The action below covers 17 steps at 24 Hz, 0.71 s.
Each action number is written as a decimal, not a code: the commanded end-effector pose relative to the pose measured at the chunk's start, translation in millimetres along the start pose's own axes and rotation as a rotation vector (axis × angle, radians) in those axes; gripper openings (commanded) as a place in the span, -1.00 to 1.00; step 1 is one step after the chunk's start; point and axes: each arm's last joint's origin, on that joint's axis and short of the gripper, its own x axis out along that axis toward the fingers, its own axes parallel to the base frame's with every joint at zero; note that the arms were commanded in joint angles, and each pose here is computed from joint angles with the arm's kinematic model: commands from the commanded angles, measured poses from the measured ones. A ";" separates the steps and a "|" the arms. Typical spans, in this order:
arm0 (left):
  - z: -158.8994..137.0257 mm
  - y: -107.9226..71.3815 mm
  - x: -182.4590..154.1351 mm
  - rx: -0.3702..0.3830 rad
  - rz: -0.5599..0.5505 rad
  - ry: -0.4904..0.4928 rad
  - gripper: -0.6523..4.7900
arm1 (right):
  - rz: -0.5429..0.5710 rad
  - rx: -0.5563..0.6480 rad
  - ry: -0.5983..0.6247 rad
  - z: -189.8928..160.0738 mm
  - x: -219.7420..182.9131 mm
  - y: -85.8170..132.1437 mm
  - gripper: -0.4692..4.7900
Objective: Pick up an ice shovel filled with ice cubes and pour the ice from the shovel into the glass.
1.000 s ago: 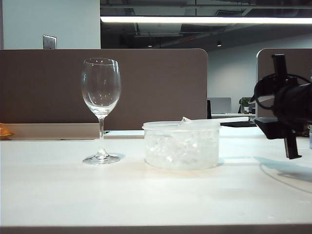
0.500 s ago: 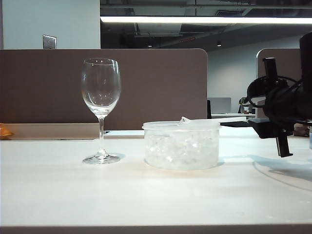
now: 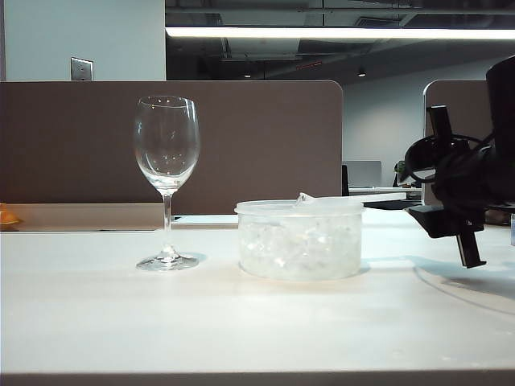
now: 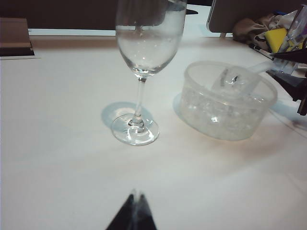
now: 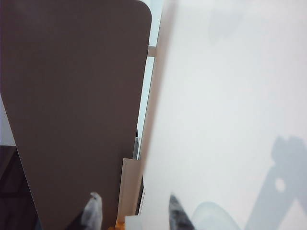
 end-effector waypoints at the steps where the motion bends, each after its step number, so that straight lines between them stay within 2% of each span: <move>1: 0.2 -0.1 -0.1 0.003 -0.006 0.000 -0.78 | 0.026 -0.007 0.022 -0.2 1.4 3.9 -0.14; 17: 0.2 -0.1 -0.1 0.003 -0.006 0.000 -0.78 | 0.031 -0.007 0.086 -2.0 4.6 6.0 -0.18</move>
